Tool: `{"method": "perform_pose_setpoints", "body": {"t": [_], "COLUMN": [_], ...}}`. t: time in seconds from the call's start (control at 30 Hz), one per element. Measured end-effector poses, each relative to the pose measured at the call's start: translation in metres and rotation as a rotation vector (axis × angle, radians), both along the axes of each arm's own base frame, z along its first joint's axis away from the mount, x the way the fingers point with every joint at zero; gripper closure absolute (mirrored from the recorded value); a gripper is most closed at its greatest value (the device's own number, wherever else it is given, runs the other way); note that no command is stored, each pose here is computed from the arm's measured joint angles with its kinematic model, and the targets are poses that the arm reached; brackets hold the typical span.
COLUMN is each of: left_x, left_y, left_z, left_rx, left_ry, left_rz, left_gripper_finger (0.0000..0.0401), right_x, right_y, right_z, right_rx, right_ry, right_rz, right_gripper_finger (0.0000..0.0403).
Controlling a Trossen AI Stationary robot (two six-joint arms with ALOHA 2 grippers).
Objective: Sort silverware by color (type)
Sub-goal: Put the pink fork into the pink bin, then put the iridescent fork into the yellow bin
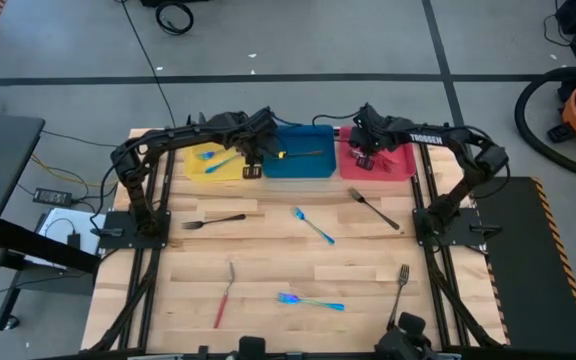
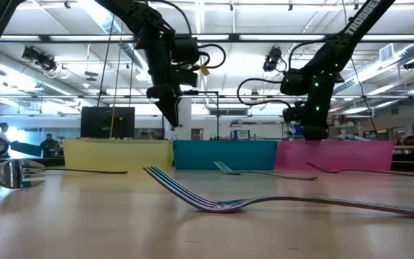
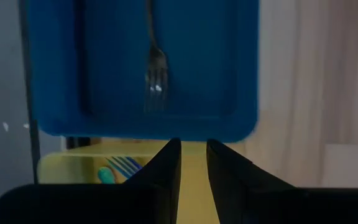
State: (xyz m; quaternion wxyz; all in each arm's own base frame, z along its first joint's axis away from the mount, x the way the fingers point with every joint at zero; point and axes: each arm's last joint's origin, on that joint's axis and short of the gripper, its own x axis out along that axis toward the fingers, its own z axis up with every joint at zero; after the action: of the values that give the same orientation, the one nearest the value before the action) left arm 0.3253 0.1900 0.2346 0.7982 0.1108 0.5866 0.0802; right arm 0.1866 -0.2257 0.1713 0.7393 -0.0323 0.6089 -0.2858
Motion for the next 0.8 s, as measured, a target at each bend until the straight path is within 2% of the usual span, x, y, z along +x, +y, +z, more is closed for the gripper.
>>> {"method": "perform_pose_setpoints", "body": {"t": [0.2, 0.47, 0.67, 0.8], "left_x": [0.004, -0.004, 0.011, 0.025], "left_y": [0.004, -0.003, -0.020, -0.036], "left_z": [0.002, -0.002, 0.000, 0.003], "left_rx": [0.032, -0.028, 0.000, 0.050], "left_ry": [-0.050, 0.053, 0.003, -0.049], "left_rz": [-0.002, -0.009, -0.067, -0.165], "left_gripper_finger": [0.0324, 0.0324, 0.0324, 0.0324], "right_x": [0.007, 0.018, 0.024, 0.021], "right_y": [0.008, 0.026, 0.048, 0.063], "right_z": [0.008, 0.024, 0.048, 0.066], "right_rx": [-0.041, -0.171, -0.239, -0.267], "right_ry": [-0.003, 0.051, -0.017, -0.089], "right_rz": [0.024, 0.042, 0.089, 0.083], "right_gripper_finger": [0.0327, 0.0314, 0.0313, 0.0314]}}
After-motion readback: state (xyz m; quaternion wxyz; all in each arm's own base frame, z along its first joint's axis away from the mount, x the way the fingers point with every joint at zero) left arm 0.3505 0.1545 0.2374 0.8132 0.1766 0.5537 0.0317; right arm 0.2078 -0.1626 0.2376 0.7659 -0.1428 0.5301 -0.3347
